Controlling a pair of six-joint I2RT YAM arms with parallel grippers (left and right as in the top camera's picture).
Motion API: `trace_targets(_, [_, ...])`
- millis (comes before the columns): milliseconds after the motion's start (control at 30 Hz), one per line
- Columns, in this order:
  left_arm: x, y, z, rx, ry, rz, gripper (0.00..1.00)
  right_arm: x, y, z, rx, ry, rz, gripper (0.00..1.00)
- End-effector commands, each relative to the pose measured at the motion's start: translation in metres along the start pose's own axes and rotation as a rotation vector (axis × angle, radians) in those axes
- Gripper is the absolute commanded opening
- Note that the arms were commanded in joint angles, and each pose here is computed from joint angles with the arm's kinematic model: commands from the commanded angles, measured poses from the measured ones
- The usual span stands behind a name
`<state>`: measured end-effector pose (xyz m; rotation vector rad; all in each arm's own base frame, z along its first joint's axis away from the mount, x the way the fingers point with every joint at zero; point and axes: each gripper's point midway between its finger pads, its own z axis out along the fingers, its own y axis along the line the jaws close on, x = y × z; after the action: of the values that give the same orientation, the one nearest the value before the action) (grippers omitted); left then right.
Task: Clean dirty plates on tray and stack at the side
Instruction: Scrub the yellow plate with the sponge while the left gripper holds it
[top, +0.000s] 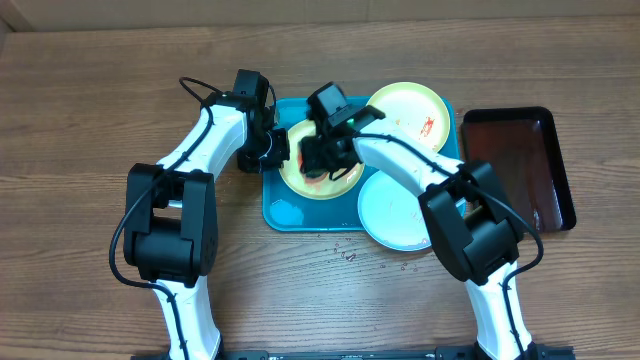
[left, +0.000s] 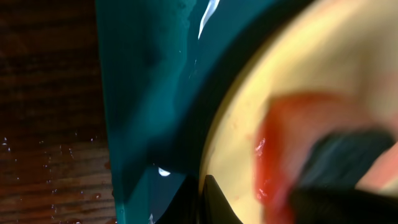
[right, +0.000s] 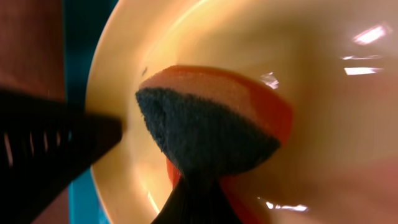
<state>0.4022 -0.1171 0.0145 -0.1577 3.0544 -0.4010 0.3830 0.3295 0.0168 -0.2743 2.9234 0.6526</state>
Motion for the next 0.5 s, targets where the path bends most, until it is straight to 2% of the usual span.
trace_targets(0, [-0.001, -0.008, -0.007, 0.026, -0.013, 0.029, 0.04, 0.026, 0.01, 0.008, -0.038, 0.115, 0.0, 0.04])
trace_targets(233, [-0.001, -0.008, -0.007, 0.026, -0.013, 0.029, 0.04, 0.024, -0.043, -0.012, 0.115, 0.154, 0.094, 0.04])
trace_targets(367, [-0.002, -0.008, -0.007, 0.026, -0.013, 0.029, 0.04, -0.003, -0.08, -0.027, 0.254, 0.056, 0.095, 0.04])
trace_targets(467, [-0.001, -0.008, -0.007, 0.026, -0.013, 0.029, 0.04, -0.016, -0.085, -0.025, 0.284, -0.001, 0.082, 0.04])
